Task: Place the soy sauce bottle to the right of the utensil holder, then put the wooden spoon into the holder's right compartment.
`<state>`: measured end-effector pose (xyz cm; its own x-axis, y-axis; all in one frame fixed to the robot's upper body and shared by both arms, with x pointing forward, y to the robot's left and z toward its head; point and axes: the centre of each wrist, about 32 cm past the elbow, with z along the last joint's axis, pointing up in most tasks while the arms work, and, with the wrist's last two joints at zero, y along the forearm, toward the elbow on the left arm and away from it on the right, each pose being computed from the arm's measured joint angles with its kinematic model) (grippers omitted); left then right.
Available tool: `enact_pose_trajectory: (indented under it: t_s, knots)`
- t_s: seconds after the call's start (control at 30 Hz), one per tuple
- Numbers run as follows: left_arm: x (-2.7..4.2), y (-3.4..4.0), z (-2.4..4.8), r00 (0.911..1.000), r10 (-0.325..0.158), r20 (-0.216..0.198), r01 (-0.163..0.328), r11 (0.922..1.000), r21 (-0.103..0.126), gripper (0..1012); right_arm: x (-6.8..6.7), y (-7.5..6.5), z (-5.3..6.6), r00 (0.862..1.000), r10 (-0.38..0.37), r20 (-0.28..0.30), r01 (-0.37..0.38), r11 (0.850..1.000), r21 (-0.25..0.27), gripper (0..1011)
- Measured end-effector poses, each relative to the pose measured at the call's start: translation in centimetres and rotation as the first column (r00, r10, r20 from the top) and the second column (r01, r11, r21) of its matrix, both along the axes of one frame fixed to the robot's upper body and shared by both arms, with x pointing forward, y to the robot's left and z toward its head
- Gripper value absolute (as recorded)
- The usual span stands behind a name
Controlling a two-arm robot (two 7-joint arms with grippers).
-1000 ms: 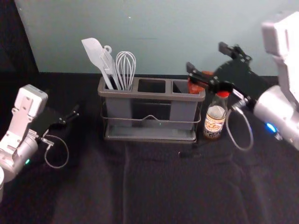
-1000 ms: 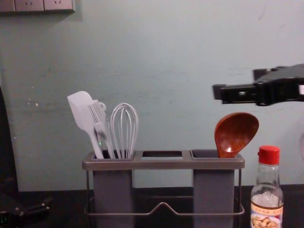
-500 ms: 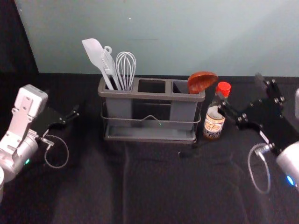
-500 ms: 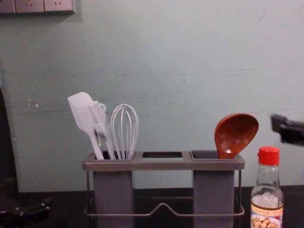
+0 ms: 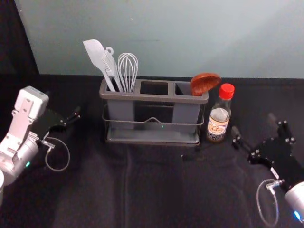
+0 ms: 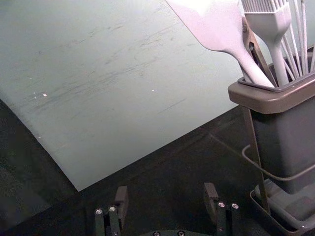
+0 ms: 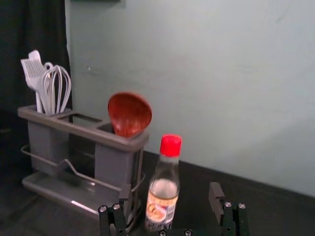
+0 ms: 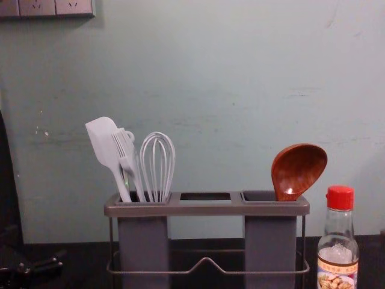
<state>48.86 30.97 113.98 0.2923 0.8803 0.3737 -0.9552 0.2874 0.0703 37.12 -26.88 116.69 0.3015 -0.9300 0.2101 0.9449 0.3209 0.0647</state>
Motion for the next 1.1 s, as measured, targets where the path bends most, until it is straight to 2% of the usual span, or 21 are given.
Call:
enact_pose_trajectory:
  t_s: [0.13,0.27,0.7,1.1]
  knots:
    - [0.0,0.0,0.0,1.0,0.0,0.0,0.0,1.0,0.0,1005,0.1,-0.1,-1.5,1.0,0.003,-0.031,-0.002,1.0,0.025,1003]
    - [0.0,0.0,0.0,1.0,0.0,0.0,0.0,1.0,0.0,1005,0.4,-0.2,-2.2,0.999,0.006,-0.048,-0.005,0.999,0.033,1002]
    - [0.0,0.0,0.0,1.0,0.0,0.0,0.0,1.0,0.0,1005,1.1,-0.2,-2.9,0.995,0.04,-0.092,-0.034,0.997,0.063,1002]
    - [0.0,0.0,0.0,1.0,0.0,0.0,0.0,1.0,0.0,1005,1.1,-0.2,-2.9,0.995,0.037,-0.09,-0.032,0.998,0.06,1002]
